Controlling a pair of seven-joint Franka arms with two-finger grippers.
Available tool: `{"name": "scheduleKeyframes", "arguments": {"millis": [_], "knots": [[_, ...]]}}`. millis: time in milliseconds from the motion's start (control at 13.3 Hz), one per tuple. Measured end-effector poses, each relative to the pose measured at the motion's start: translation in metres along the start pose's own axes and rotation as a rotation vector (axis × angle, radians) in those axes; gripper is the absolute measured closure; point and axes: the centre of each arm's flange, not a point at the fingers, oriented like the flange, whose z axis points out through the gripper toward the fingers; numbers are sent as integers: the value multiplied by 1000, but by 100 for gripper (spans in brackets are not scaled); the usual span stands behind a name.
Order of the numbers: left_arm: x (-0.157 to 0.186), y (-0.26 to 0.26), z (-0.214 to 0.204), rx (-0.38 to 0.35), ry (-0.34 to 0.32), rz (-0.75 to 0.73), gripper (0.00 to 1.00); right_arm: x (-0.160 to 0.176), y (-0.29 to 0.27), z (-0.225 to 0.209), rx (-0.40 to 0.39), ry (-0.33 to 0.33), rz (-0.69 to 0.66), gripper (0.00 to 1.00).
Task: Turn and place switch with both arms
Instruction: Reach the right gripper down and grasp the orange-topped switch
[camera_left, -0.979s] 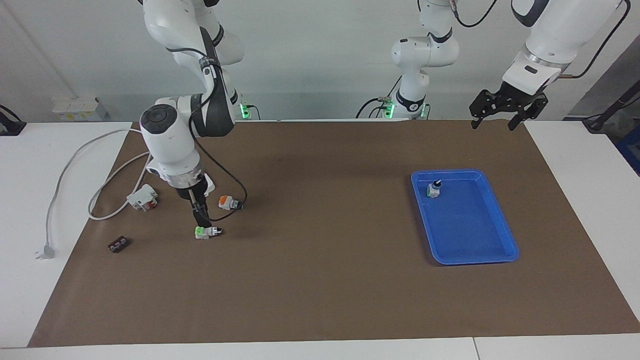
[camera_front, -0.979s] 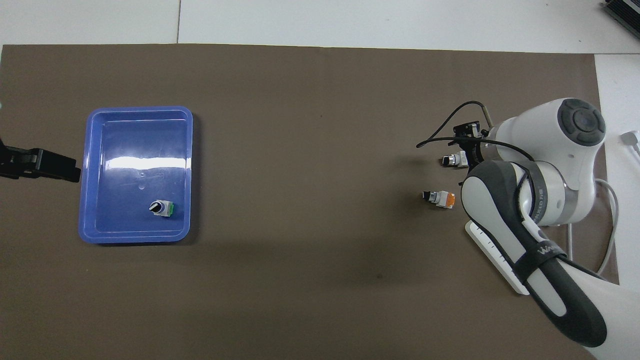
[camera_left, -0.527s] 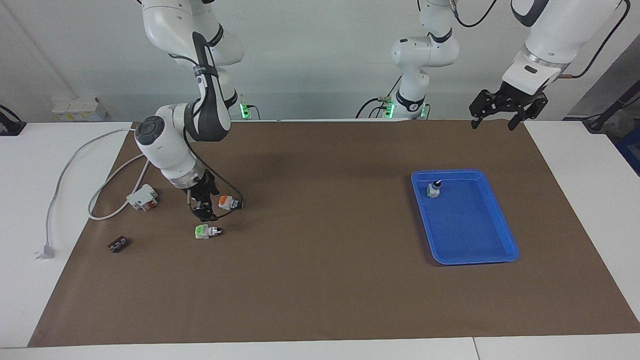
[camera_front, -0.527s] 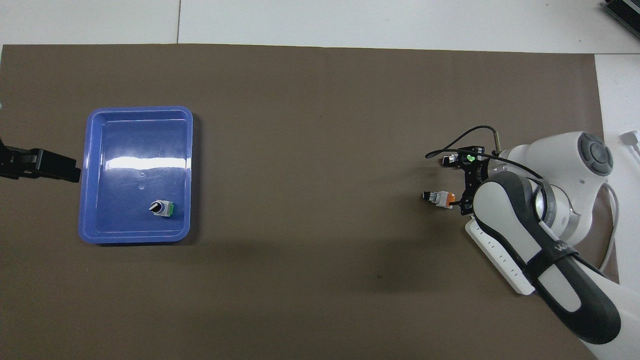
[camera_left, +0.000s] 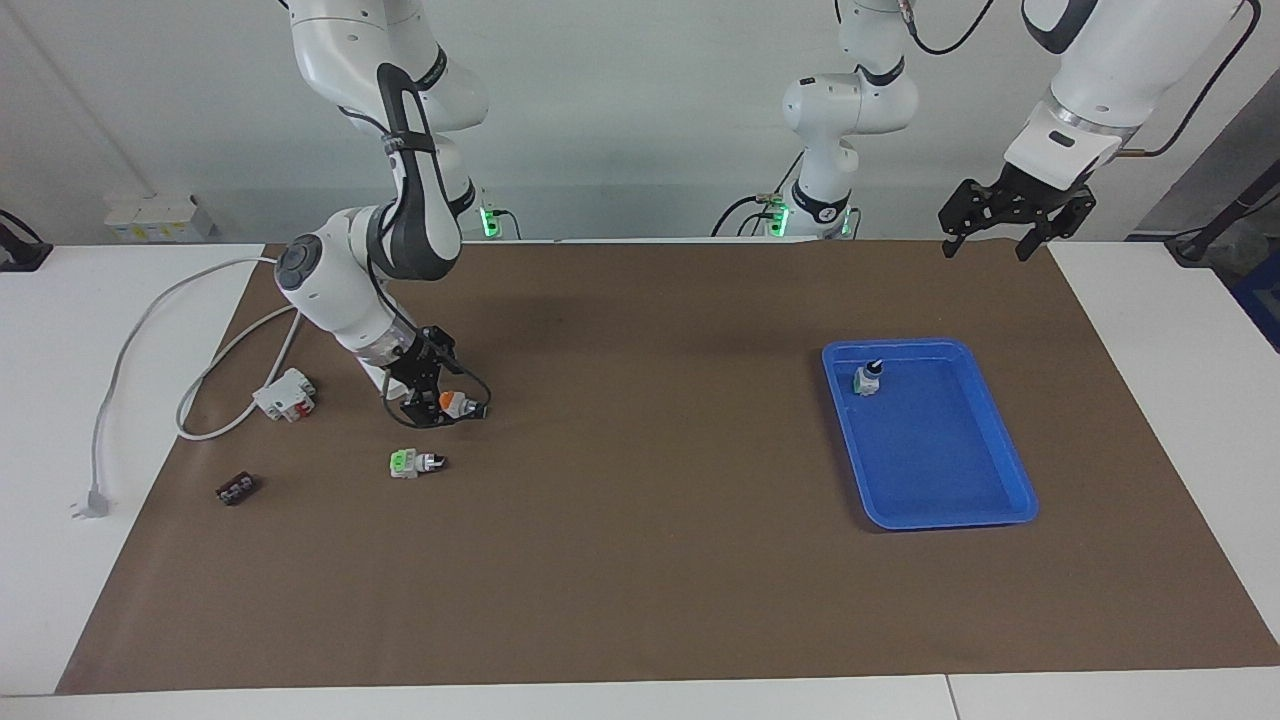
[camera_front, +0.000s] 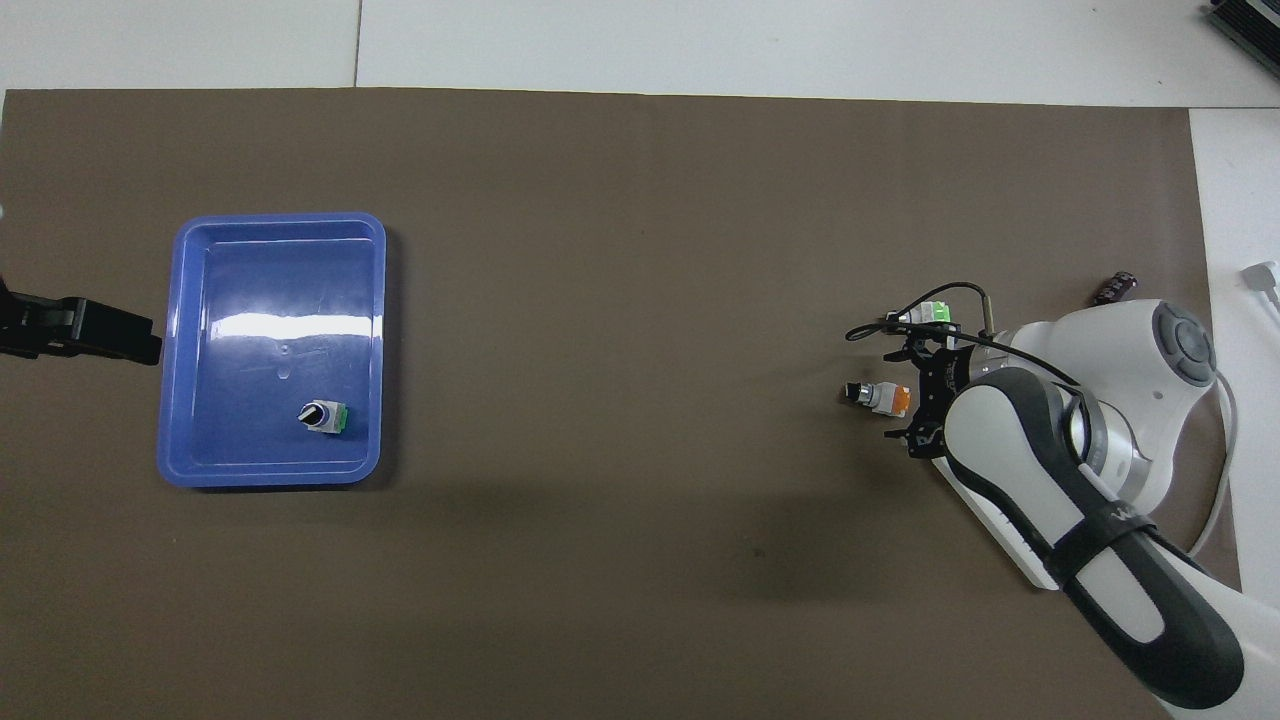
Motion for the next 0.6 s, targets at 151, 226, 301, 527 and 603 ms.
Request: {"name": "scheduleKeyframes", "arguments": {"millis": [151,226,301,527,603], "knots": [[0,0,0,0,0,0,0,5,2,4,21,10,6,0],[0,0,0,0,0,0,0,6,2,5,23,12,8,0],[0,0,0,0,0,0,0,7,4,7,21,14,7,2],[0,0,0,0,0,0,0,9,7,13,9,16,-12,27],[0,0,0,0,0,0,0,10,8,14,9,18,-17,41]]}}
